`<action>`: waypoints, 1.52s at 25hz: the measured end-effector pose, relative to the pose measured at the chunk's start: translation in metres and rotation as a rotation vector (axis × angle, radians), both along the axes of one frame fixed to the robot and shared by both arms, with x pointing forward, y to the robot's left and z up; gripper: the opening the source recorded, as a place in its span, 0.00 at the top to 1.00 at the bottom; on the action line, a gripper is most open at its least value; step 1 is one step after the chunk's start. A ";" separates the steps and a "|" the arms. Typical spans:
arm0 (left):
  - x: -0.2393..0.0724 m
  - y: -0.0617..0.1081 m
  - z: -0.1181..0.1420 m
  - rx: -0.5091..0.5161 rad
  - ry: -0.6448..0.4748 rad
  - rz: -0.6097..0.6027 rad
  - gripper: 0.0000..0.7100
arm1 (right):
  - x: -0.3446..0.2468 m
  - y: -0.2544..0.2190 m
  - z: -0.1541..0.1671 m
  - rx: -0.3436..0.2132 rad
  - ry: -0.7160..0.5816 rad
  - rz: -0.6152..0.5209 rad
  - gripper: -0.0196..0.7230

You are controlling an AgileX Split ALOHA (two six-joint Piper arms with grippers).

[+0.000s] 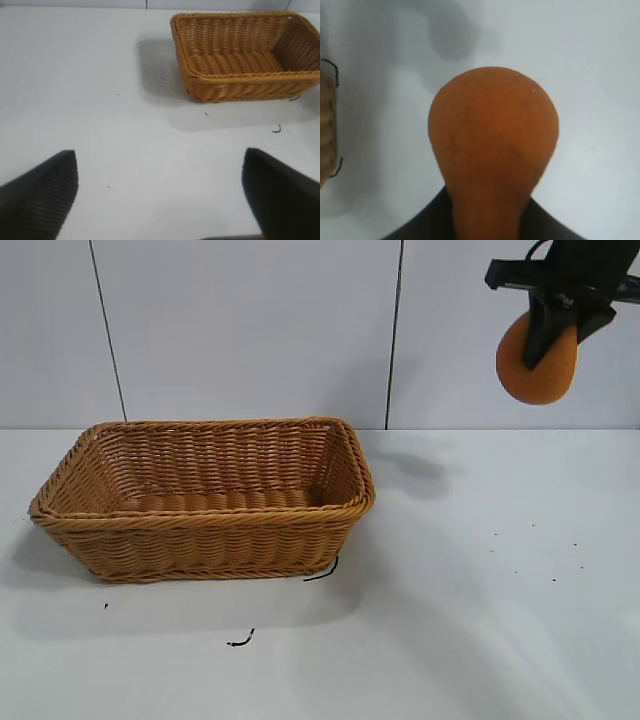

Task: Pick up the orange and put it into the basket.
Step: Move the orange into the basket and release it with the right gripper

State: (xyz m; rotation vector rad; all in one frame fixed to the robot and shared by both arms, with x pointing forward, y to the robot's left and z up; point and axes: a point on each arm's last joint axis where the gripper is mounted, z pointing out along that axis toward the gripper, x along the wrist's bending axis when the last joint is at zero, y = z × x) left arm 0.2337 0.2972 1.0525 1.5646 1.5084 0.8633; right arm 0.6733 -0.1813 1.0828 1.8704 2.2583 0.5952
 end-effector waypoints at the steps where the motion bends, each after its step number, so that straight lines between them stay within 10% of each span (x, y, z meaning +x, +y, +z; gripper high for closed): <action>1: 0.000 0.000 0.000 0.000 0.000 0.000 0.10 | -0.003 0.012 0.000 0.002 -0.002 0.024 0.83; 13: 0.000 0.000 0.000 0.000 0.000 0.000 0.10 | -0.036 0.163 -0.053 0.035 -0.069 0.319 0.83; 23: 0.000 0.000 0.000 0.000 0.000 0.000 0.10 | -0.024 0.195 -0.146 0.026 -0.009 0.323 0.82; 26: 0.000 0.000 0.000 0.000 0.000 0.000 0.10 | -0.024 0.196 -0.149 0.026 -0.001 0.323 0.67; 31: 0.000 0.000 0.000 0.000 0.000 0.000 0.10 | -0.023 0.196 -0.137 0.031 -0.009 0.328 0.14; 38: 0.000 0.000 0.000 0.000 0.000 0.000 0.10 | -0.014 0.189 -0.071 0.017 -0.090 0.335 0.05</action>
